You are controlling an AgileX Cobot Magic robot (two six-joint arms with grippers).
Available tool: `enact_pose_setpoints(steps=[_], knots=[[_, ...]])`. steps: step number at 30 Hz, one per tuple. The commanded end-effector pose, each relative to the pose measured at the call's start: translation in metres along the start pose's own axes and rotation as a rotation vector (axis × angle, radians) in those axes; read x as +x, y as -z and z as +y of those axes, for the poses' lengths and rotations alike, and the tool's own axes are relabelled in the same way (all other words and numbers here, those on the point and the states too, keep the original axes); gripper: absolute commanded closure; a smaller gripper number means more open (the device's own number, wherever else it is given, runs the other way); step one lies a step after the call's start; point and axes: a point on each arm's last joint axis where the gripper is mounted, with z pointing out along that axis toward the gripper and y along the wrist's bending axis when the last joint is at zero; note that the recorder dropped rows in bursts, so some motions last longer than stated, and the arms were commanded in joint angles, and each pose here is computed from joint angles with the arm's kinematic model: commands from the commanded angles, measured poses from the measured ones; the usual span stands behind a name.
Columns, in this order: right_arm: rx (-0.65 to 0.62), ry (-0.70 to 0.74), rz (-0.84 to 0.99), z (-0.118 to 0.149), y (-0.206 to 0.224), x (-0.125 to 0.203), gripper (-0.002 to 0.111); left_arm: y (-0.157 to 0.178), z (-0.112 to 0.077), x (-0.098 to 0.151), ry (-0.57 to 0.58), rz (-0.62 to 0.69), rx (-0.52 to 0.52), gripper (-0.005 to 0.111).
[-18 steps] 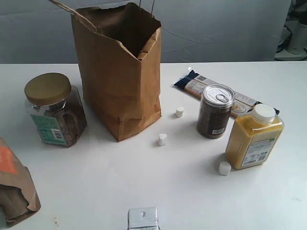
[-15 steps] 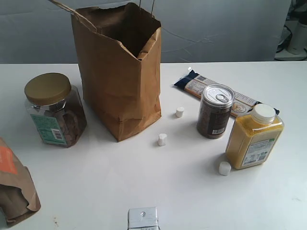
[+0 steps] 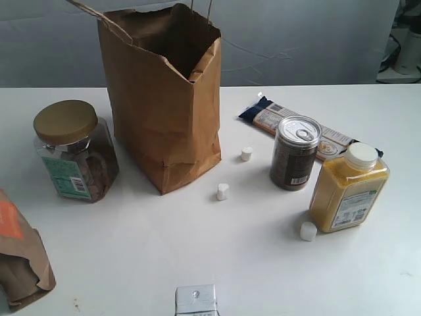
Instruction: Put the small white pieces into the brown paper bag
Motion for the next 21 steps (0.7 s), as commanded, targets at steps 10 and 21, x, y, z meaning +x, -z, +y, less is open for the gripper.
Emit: enact_pose_setpoints(steps=[10,21], knots=[[-0.018,-0.211,0.135,0.009,-0.022,-0.021,0.108,0.0,0.0,0.0,0.009,-0.008,0.005,0.107],[-0.38,0.134,0.753,0.106,-0.129,-0.062,0.108,0.0,0.0,0.0,0.009,-0.008,0.005,0.107]])
